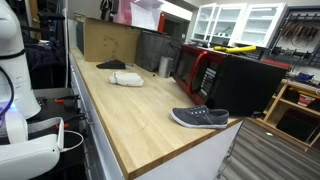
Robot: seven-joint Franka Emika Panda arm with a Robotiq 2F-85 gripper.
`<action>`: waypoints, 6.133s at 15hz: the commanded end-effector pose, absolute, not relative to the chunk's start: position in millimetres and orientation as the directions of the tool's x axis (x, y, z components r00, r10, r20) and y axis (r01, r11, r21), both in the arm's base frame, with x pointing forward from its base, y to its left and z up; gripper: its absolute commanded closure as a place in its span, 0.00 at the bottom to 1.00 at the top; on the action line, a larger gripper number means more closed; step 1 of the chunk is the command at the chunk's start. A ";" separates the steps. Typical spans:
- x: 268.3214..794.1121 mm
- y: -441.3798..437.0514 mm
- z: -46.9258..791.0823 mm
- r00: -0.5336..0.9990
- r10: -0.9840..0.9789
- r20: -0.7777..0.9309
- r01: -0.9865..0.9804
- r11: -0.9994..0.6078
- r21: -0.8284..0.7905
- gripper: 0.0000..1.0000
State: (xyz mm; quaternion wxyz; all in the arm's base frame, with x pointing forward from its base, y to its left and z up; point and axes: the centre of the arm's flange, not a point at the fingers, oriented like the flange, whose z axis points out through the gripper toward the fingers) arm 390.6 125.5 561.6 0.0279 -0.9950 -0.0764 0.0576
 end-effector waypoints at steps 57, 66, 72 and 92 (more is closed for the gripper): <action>472.2 98.0 359.8 1.000 -0.010 -0.025 -0.011 -0.999 -0.047 0.00; 473.1 95.4 305.7 0.990 -0.021 -0.138 -0.014 -0.999 0.049 0.00; 471.6 95.0 286.1 0.981 -0.020 -0.191 -0.010 -0.999 0.049 0.00; 471.1 97.4 275.2 0.980 0.003 -0.197 0.019 -0.997 0.077 0.80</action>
